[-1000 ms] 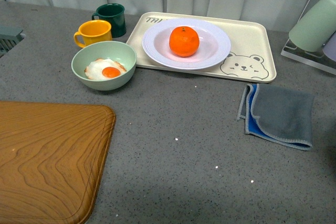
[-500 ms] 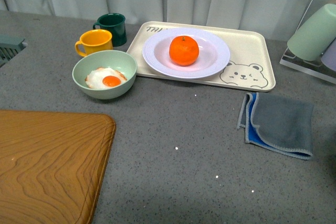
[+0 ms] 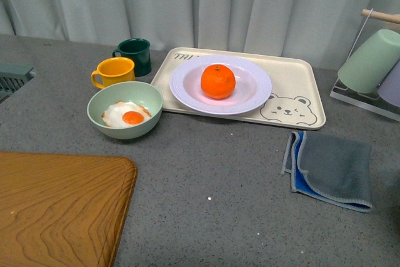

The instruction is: Place orange and plate with both arms

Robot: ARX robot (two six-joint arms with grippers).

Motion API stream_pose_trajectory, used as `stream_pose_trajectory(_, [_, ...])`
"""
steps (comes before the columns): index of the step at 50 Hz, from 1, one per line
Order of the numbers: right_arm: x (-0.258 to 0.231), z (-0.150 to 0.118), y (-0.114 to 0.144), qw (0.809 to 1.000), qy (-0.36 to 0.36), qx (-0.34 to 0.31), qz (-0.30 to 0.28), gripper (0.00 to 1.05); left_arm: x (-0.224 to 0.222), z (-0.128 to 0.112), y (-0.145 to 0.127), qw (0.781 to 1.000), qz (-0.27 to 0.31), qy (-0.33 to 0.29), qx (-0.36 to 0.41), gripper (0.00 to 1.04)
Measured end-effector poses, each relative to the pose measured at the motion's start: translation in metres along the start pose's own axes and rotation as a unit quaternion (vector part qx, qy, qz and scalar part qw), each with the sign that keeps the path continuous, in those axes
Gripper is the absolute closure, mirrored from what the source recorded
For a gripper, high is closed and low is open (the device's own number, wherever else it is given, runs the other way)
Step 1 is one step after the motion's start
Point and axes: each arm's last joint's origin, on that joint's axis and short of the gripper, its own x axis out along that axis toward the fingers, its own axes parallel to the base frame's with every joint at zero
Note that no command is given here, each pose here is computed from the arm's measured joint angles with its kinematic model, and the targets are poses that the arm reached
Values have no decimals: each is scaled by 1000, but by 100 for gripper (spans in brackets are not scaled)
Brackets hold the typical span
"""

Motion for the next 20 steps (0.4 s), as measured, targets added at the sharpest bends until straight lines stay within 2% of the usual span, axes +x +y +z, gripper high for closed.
stream_pose_trajectory(20, [0,0,0,1000,0,0,0,9,0,0,0,1000,0,0,0,7])
